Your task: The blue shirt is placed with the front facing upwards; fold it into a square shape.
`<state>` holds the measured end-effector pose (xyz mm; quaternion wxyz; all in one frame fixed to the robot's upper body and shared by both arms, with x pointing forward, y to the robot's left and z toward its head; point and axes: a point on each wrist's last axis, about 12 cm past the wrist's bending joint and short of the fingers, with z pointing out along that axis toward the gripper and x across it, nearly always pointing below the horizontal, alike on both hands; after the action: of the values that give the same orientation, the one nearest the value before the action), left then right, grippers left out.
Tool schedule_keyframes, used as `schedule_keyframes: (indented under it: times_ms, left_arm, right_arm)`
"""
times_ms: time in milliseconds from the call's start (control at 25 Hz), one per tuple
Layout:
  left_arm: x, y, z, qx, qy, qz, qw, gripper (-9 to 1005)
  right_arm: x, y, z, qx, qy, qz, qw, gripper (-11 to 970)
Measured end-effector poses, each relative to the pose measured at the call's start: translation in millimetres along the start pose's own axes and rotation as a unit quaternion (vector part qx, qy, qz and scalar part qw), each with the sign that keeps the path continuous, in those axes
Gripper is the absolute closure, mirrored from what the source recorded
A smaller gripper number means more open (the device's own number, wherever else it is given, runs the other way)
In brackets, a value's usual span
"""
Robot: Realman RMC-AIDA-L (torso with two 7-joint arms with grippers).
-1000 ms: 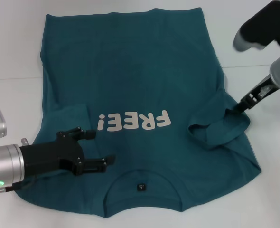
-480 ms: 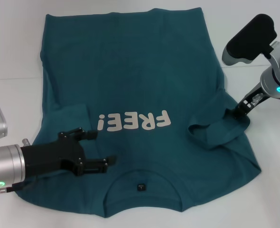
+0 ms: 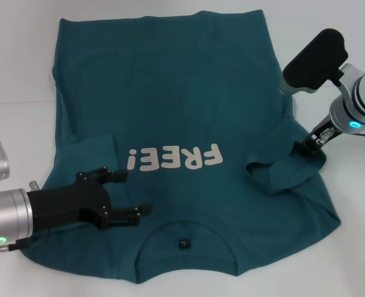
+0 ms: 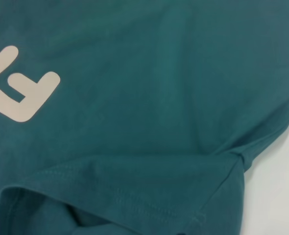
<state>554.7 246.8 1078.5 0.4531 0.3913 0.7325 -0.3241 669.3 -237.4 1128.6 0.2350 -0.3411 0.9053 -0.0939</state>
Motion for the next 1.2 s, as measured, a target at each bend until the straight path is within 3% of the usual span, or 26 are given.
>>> schedule_keyframes:
  times_ms: [240, 440, 880, 1080, 1200]
  left_arm:
    - [0, 0.1, 0, 0.000, 0.000, 0.000, 1.000, 47]
    - [0, 0.0, 0, 0.000, 0.001, 0.000, 1.000, 46]
    - [0, 0.7, 0, -0.003, 0.001, 0.000, 1.000, 47]
    - [0, 1.2, 0, -0.004, 0.001, 0.001, 1.000, 47]
    - [0, 1.5, 0, -0.005, 0.001, 0.002, 1.000, 47]
  right_arm:
    - [-1, -0.2, 1, 0.005, -0.006, 0.004, 1.000, 432]
    - [0, -0.2, 5, 0.008, -0.009, 0.005, 1.000, 644]
    - [-3, -3.2, 4, 0.015, -0.022, 0.029, 0.999, 714]
    - [-12, -2.4, 0, 0.015, -0.032, 0.049, 0.998, 923]
    - [-22, -1.6, -3, 0.015, -0.039, 0.059, 0.997, 958]
